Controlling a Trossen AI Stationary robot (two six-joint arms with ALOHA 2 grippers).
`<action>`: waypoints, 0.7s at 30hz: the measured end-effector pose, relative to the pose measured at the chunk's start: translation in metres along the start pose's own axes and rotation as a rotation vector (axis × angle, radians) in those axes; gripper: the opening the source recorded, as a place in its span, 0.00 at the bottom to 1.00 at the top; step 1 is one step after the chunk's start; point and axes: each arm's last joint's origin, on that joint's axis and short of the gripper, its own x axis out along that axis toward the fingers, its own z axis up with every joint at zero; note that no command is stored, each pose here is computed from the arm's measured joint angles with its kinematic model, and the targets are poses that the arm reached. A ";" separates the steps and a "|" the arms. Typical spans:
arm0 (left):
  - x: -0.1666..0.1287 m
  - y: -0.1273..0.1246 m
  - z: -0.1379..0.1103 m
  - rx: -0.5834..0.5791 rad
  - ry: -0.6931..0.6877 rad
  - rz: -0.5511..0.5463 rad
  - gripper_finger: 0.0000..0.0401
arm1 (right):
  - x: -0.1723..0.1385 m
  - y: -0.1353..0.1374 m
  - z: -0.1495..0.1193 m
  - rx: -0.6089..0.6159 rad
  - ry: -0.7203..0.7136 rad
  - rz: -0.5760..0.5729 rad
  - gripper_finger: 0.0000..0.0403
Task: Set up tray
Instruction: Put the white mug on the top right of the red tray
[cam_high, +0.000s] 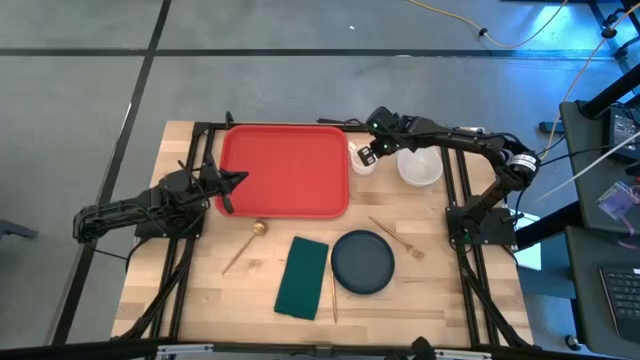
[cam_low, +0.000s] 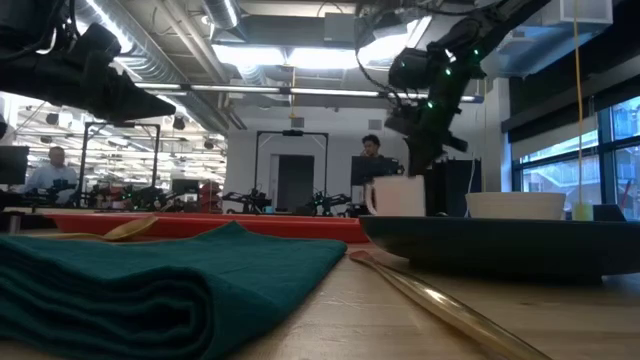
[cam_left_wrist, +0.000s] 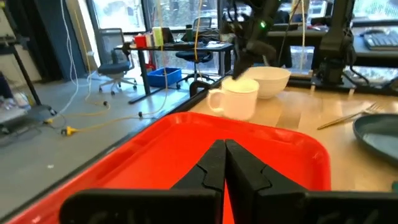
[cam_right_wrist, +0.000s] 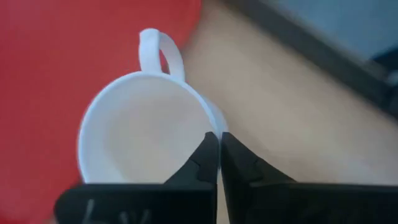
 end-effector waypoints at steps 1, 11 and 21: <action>0.000 0.000 0.000 0.019 -0.002 0.000 0.01 | -0.005 0.002 0.007 -0.005 -0.023 0.013 0.01; 0.000 0.000 0.000 0.068 -0.006 0.001 0.01 | -0.051 0.024 0.060 -0.062 -0.234 0.171 0.00; 0.000 0.000 0.000 0.068 -0.006 0.001 0.01 | 0.017 0.034 0.073 -0.125 -0.119 0.262 0.00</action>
